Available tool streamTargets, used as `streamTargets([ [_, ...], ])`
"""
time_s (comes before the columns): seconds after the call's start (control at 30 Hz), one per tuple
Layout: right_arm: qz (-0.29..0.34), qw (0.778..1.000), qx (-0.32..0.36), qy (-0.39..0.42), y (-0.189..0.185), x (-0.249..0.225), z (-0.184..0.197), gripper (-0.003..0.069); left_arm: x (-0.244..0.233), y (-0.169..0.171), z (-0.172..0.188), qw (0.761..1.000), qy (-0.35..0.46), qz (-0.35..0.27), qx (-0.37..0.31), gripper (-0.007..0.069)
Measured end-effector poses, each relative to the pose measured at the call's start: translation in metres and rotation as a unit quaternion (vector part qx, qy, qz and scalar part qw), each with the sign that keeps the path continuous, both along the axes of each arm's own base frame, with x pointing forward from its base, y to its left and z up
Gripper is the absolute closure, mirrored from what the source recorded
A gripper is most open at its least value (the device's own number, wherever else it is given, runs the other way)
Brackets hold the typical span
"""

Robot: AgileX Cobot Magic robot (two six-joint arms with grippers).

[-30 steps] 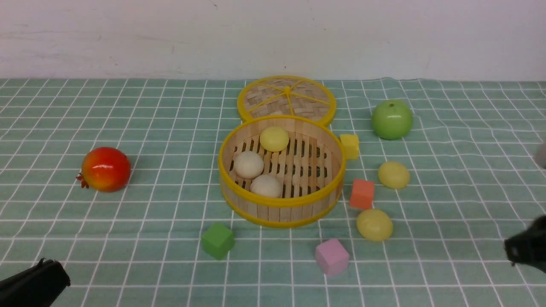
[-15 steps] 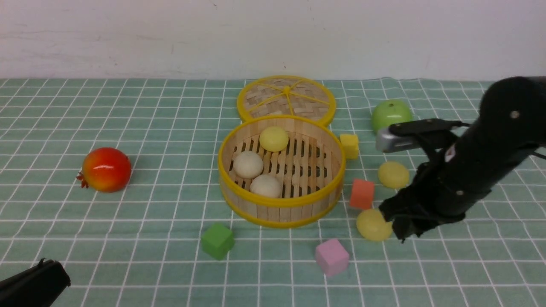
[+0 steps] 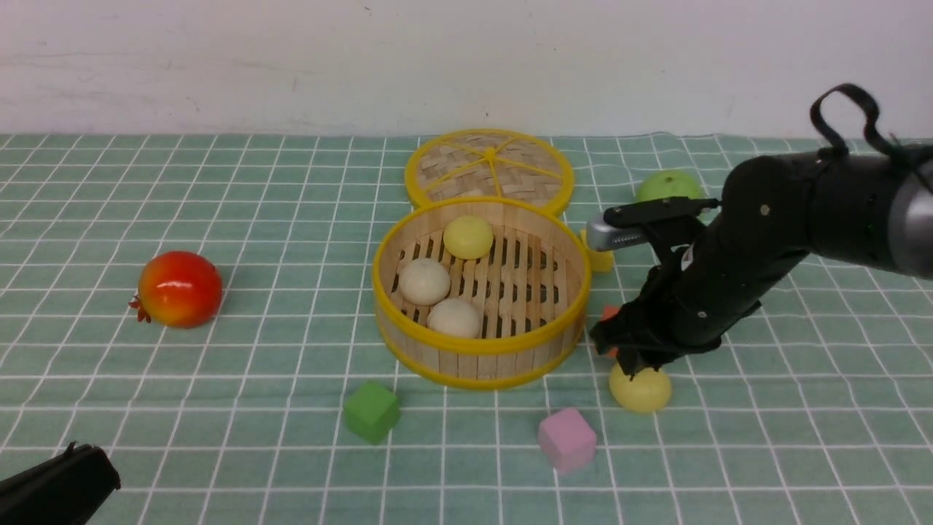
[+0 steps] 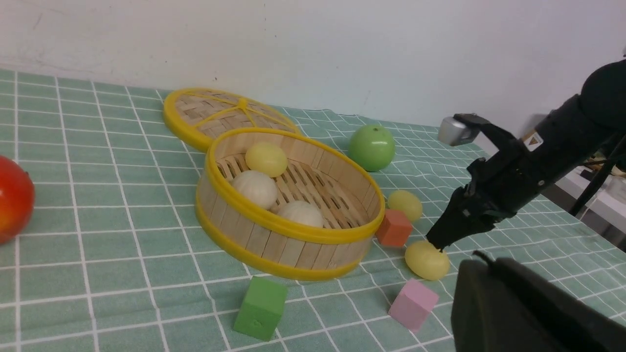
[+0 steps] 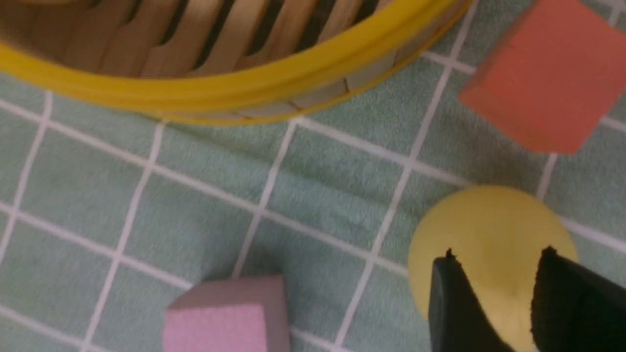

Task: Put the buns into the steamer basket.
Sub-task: Use the right arm to grab a steamed stuffed bun

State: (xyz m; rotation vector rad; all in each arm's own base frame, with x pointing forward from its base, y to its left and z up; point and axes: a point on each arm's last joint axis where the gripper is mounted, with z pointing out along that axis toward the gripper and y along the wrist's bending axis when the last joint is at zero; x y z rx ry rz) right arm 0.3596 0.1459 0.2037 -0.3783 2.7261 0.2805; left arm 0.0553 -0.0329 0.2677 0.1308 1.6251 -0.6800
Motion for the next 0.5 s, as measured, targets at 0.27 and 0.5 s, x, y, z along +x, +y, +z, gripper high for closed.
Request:
streamTargets([
  [0.27,-0.029,1.000,0.000,0.007,-0.006,0.010,-0.019,0.0413,0.000,0.000,0.000,1.000,0.000,0.000,0.000,0.0639],
  [0.5,-0.030,1.000,0.000,0.008,-0.005,0.012,-0.022,0.0438,0.000,0.000,0.000,1.000,0.001,0.000,0.001,0.0638],
])
